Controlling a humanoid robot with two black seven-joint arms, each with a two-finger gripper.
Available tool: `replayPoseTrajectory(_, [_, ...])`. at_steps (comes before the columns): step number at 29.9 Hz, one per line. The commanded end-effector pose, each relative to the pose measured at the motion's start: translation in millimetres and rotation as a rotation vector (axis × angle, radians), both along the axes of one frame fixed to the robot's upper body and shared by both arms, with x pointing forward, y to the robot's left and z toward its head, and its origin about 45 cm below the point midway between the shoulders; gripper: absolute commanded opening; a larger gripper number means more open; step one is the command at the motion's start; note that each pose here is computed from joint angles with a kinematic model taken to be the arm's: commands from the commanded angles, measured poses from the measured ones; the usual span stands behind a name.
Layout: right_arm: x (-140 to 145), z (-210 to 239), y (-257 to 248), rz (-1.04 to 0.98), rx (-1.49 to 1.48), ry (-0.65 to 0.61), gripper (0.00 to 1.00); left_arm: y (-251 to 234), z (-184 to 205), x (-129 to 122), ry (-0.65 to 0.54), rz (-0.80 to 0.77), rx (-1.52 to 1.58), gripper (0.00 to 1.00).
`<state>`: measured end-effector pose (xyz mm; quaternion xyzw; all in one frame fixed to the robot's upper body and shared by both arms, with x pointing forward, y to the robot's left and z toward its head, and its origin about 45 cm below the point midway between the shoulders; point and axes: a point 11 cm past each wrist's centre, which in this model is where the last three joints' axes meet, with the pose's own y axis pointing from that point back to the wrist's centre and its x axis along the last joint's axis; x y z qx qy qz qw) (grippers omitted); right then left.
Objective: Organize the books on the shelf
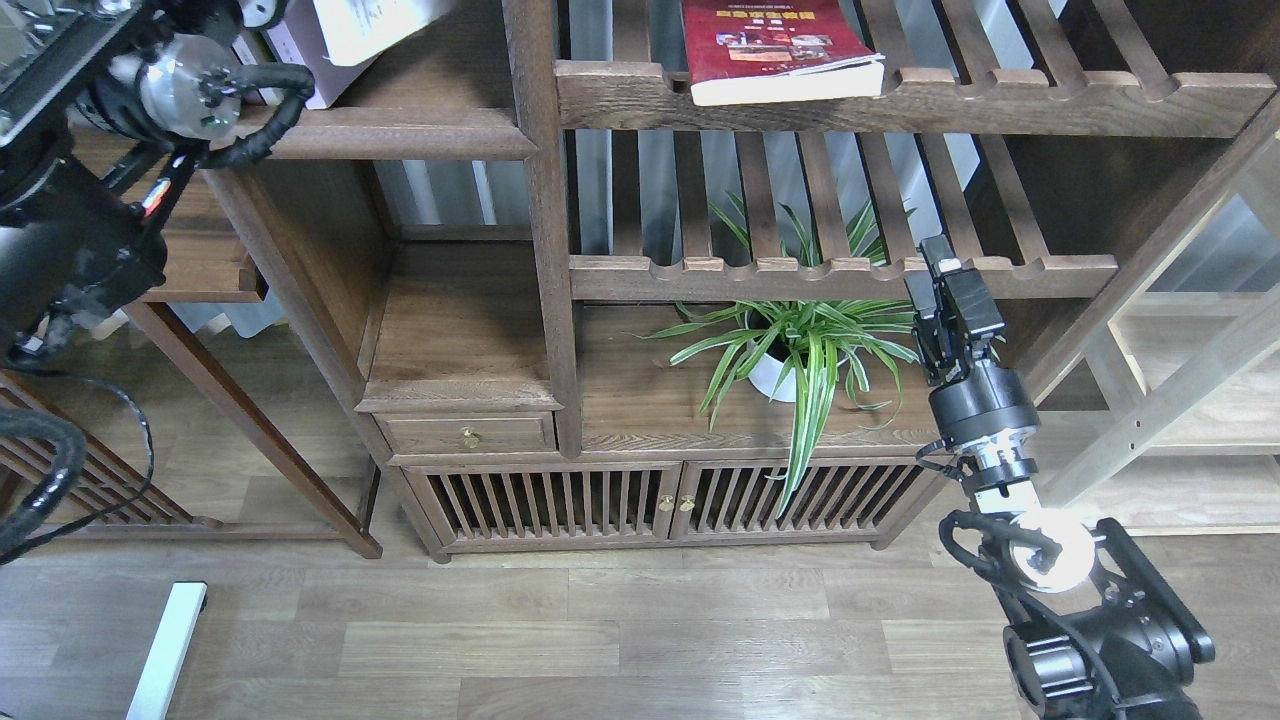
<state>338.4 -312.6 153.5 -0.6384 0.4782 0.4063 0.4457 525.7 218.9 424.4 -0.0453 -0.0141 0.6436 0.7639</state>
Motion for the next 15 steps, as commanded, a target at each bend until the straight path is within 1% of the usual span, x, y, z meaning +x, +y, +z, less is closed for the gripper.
replayPoseTrajectory(1, [0, 1, -2, -0.003, 0.002, -0.001, 0.72, 0, -7, 2, 0.003, 0.009, 0.012, 0.00])
replayPoseTrajectory(3, [0, 1, -2, -0.005, 0.003, -0.002, 0.72, -1, -11, 3, -0.005, 0.020, 0.012, 0.00])
replayPoseTrajectory(7, [0, 2, -4, -0.011, 0.006, -0.004, 0.72, -5, -21, 10, 0.014, 0.043, -0.002, 0.00])
replayPoseTrajectory(15, [1, 4, -10, -0.029, 0.018, -0.010, 0.72, 13, -26, 18, 0.033, 0.098, 0.007, 0.00])
